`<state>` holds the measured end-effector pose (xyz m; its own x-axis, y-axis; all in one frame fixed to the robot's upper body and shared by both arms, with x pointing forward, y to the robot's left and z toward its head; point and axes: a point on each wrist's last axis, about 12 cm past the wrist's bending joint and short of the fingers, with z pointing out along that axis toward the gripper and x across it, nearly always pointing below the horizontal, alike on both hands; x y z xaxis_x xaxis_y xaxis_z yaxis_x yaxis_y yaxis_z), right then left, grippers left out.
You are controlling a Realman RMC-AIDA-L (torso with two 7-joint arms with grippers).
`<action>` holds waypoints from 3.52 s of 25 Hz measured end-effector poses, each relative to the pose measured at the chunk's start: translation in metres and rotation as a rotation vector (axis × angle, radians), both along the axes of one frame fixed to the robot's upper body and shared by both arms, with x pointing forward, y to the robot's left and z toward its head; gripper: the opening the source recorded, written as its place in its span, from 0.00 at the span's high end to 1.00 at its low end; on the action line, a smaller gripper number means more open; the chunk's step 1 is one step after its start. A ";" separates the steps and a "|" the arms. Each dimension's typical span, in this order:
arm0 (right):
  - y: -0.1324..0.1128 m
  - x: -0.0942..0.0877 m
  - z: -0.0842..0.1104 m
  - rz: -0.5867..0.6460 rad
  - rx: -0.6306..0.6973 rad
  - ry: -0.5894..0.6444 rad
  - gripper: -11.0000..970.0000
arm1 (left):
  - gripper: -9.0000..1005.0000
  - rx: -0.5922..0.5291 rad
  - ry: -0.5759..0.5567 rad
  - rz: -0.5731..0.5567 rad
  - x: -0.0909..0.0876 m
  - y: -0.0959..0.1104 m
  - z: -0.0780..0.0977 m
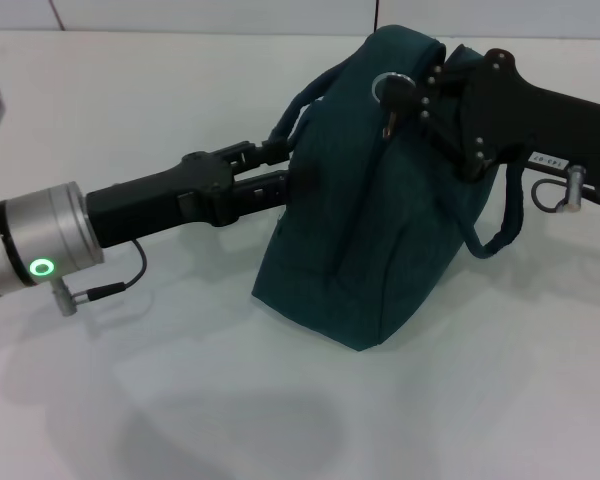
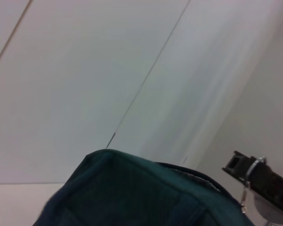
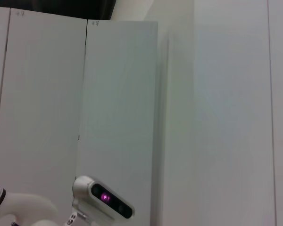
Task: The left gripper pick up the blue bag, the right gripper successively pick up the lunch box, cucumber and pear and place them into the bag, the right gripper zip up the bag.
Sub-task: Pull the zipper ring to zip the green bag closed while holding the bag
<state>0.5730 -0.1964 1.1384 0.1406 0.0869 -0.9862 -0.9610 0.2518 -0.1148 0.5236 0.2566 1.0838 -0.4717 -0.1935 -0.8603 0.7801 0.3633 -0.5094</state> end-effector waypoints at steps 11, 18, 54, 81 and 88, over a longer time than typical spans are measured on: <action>0.000 0.001 0.001 -0.001 -0.004 -0.016 0.99 | 0.39 -0.031 -0.039 0.029 -0.002 -0.002 -0.005; -0.002 -0.002 -0.002 -0.004 -0.006 -0.005 0.99 | 0.73 -0.048 -0.038 0.018 -0.004 -0.004 -0.005; -0.019 0.003 -0.010 -0.148 0.069 0.092 0.99 | 0.91 -0.072 -0.099 -0.104 -0.021 -0.012 -0.006; -0.040 0.021 -0.032 -0.406 -0.021 0.174 0.99 | 0.88 -0.106 -0.059 0.047 -0.031 0.022 -0.010; -0.039 0.021 -0.031 -0.400 -0.018 0.171 0.99 | 0.87 -0.154 -0.046 0.096 -0.034 0.020 -0.013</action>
<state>0.5944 -0.2356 1.1078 -0.0058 0.0414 -0.9991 -0.7936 0.6078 0.0298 0.4899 0.2766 1.0705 -0.4054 -0.3671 -0.8372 0.7694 0.3575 -0.5293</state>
